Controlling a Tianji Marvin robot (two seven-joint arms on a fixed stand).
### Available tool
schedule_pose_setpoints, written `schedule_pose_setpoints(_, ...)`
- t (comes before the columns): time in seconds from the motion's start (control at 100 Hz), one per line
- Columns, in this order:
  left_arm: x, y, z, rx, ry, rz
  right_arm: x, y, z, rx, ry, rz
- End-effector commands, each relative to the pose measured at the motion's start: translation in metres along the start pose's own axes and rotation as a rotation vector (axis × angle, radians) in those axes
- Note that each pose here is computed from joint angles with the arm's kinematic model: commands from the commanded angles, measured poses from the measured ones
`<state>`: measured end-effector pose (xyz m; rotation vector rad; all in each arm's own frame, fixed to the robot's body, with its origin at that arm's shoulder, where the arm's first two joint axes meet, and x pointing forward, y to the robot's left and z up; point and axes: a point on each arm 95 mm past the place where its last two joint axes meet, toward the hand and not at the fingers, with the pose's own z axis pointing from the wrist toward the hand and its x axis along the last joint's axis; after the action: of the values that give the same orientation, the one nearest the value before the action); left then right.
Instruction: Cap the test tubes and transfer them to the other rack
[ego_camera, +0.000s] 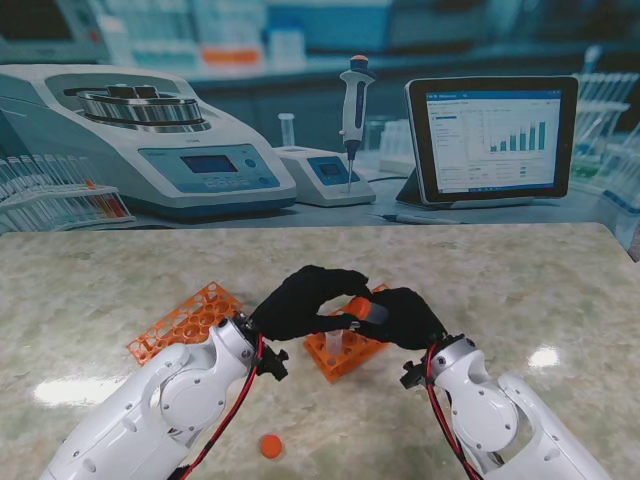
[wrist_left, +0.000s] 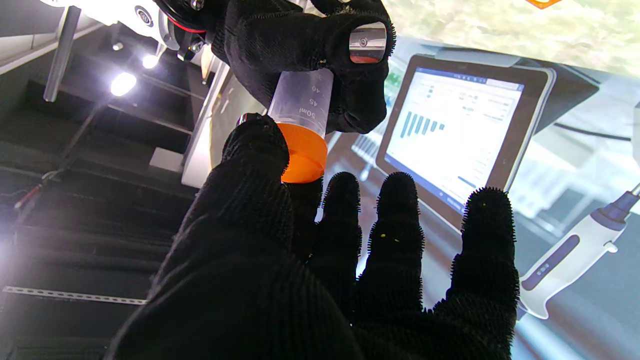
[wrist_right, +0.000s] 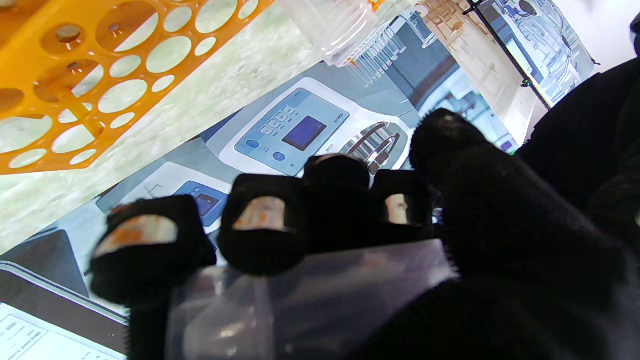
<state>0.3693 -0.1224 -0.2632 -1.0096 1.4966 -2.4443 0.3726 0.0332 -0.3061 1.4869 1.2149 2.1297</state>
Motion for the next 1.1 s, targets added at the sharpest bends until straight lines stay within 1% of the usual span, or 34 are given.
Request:
schedule_pose_setpoints(0.0,-0.0013,0.0094,-0.0039,-0.032,-0.008,-0.004,0.0110,0.0023,0.0029,-0.014,0.028,0.009)
schedule_pose_setpoints(0.49,-0.0014,0.0118,-0.0056,-0.061,-0.007,0.004,0.0129,0.0052,0.0032,-0.020,0.031,0.006)
schedule_pose_setpoints(0.72,-0.0005,0.0113,-0.0046,-0.048,-0.002,-0.003,0.0133,0.0062,0.0029,-0.018,0.033,0.004)
schedule_pose_setpoints(1.09,0.0007,0.0044,-0.0059,-0.032,0.004,0.010,0.0136,0.0063,0.0029,-0.015,0.032,0.004)
